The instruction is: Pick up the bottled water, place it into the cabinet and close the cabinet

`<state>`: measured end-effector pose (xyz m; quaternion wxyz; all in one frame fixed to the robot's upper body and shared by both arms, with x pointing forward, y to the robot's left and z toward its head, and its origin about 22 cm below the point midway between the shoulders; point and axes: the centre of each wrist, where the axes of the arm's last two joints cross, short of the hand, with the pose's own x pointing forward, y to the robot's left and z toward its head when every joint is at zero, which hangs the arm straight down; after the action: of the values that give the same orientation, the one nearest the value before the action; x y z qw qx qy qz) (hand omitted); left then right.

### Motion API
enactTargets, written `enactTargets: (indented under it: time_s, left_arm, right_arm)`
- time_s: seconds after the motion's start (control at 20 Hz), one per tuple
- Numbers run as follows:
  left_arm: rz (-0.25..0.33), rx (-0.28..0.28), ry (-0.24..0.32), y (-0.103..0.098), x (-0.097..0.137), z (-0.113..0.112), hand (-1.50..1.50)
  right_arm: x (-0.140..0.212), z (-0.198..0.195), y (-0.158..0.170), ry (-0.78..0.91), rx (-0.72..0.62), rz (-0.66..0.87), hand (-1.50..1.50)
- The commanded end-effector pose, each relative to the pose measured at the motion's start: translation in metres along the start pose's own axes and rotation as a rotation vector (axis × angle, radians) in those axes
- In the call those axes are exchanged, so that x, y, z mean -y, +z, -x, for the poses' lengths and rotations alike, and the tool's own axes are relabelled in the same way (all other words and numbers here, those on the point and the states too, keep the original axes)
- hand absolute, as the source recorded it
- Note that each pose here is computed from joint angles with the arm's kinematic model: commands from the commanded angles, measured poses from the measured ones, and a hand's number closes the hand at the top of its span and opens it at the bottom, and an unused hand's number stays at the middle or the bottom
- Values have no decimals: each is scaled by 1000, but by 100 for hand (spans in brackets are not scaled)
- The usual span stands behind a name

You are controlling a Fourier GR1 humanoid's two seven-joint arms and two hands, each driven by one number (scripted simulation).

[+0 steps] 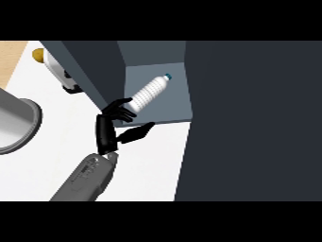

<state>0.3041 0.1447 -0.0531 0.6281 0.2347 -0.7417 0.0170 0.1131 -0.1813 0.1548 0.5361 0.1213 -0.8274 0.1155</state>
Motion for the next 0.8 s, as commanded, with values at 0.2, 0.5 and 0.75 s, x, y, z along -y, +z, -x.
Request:
enactTargets:
  time_s: [0.2, 0.5, 0.75]
  left_arm:
    - [120, 77, 116, -64, 30, -67, -150]
    - [220, 128, 235, -75, 46, -104, -150]
    - [398, 184, 431, -89, 59, -122, -150]
  right_arm:
    - [0, -6, 2, -29, 12, 9, -150]
    - [4, -1, 2, -2, 1, 1, -150]
    - [10, -13, 2, 0, 16, 37, -150]
